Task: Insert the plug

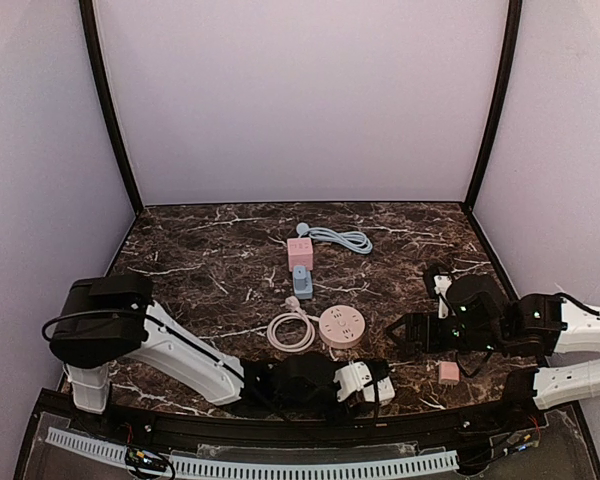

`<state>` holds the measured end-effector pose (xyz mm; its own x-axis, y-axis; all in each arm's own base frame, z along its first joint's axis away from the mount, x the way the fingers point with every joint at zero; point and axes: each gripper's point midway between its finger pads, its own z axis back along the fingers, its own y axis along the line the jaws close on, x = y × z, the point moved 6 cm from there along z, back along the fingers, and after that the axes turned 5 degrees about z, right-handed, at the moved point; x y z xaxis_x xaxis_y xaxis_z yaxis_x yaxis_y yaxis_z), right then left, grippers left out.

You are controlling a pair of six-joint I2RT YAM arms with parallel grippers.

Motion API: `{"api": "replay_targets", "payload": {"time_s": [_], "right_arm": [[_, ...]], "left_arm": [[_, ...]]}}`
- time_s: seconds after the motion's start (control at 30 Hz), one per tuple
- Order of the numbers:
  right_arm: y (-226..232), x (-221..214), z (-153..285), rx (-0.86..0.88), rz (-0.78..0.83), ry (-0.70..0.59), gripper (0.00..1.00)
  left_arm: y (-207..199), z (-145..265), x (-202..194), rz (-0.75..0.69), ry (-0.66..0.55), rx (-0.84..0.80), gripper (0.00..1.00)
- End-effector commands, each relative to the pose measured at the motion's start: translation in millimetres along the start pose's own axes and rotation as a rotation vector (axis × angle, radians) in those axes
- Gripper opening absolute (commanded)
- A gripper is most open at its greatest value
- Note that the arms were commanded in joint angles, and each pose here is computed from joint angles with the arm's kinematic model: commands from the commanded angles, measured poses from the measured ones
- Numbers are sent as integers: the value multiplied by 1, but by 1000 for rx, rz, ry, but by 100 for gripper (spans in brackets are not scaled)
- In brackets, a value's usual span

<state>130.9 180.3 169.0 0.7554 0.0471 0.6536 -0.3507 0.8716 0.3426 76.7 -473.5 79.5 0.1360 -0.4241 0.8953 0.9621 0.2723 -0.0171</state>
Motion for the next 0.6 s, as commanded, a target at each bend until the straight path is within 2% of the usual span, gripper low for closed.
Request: {"api": "replay_targets", "payload": {"time_s": [0.0, 0.27, 0.57], "right_arm": [[13, 10, 4, 78, 20, -56, 99], [51, 22, 13, 327, 114, -72, 99], [66, 40, 26, 437, 176, -197, 99]], "left_arm": [[0, 44, 42, -56, -59, -13, 38], [20, 90, 57, -76, -35, 44, 39], [47, 124, 56, -40, -29, 93, 41]]}}
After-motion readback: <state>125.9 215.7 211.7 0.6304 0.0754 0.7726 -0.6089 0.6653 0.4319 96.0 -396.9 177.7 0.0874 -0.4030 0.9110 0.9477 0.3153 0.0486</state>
